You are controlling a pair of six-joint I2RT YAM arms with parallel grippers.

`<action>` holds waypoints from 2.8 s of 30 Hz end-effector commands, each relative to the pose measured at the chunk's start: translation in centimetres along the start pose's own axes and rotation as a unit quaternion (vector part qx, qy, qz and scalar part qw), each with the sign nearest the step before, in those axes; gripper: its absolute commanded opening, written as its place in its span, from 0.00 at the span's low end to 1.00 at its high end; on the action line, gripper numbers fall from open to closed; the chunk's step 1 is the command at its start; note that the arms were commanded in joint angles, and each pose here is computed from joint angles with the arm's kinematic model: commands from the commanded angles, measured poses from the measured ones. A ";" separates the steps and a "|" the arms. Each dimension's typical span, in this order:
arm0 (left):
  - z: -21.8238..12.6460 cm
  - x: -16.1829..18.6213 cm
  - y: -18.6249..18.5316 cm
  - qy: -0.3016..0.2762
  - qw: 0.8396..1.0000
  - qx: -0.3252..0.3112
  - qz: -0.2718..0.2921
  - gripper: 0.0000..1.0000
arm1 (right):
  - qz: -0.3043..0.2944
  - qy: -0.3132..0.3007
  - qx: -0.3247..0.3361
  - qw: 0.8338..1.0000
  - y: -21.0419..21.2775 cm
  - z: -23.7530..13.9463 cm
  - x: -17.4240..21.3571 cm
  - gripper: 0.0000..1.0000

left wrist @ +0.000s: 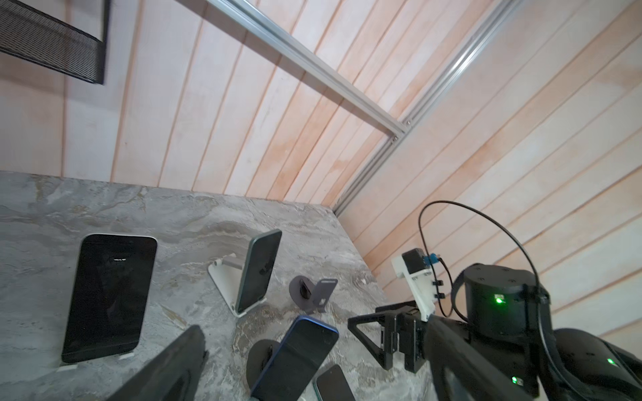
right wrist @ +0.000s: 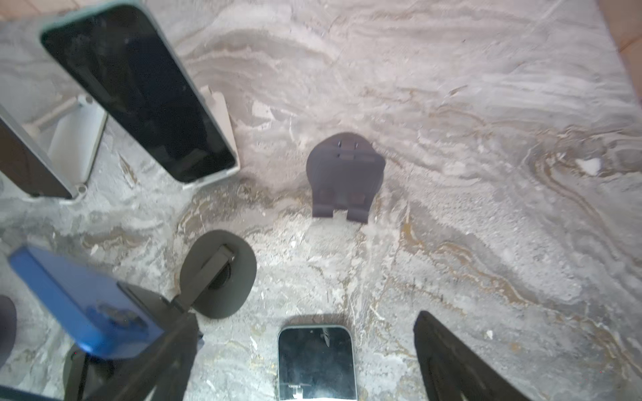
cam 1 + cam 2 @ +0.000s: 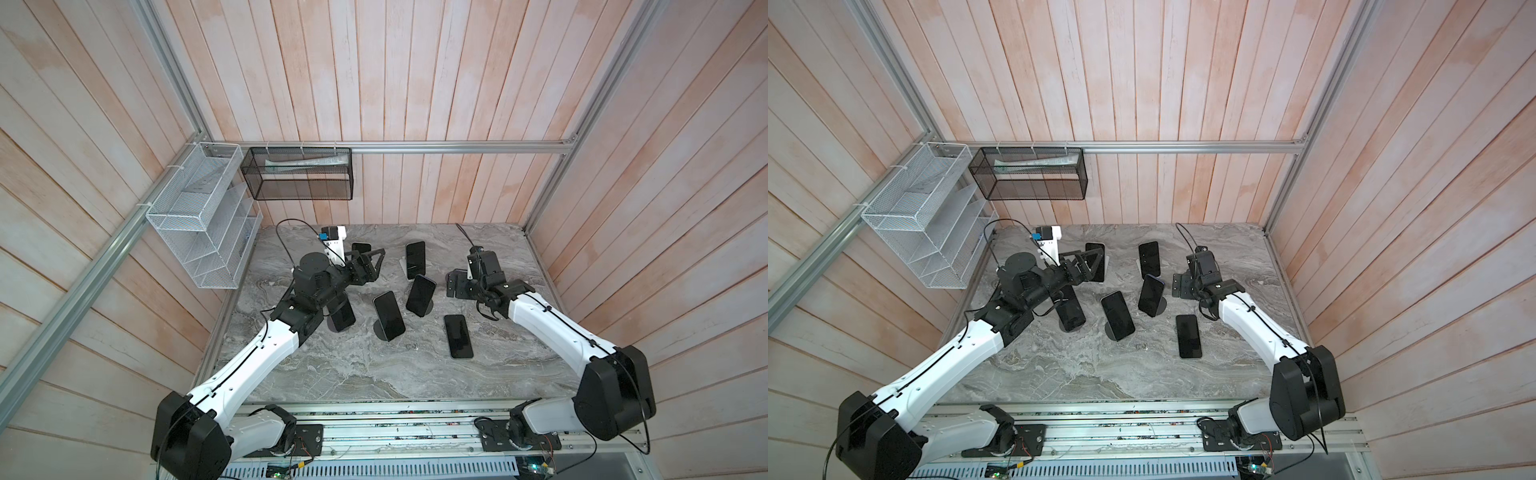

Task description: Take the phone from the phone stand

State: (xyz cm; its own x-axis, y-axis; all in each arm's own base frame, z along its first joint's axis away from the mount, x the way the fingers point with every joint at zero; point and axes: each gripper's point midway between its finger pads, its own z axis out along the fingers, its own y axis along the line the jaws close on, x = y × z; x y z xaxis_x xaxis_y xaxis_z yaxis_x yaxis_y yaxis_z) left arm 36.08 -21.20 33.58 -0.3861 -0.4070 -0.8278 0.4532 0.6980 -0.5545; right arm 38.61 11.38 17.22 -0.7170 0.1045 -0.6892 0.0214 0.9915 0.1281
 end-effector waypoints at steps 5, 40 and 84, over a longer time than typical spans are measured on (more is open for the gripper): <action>-0.2 -2.0 2.0 -0.039 0.998 -0.015 -0.048 1.00 | 0.001 -0.013 0.015 1.000 -1.3 4.7 -3.9 0.98; 1.1 -1.1 3.5 -0.005 0.997 0.000 -0.081 0.99 | -0.005 0.007 0.060 0.998 -3.0 14.1 -3.9 0.60; 1.4 -1.0 2.7 0.015 0.997 0.018 -0.074 0.96 | 0.082 -0.027 -0.142 0.986 4.1 -5.6 -1.6 0.21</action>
State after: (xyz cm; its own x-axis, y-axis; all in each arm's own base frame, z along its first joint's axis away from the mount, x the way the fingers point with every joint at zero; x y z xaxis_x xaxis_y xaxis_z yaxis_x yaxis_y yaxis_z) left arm 38.69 -19.68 31.45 -0.4883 -0.4913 -0.7212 0.3910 0.6157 -0.6842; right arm 39.07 12.78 23.73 -0.6281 0.2209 -0.7461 -0.0348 0.9499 0.3105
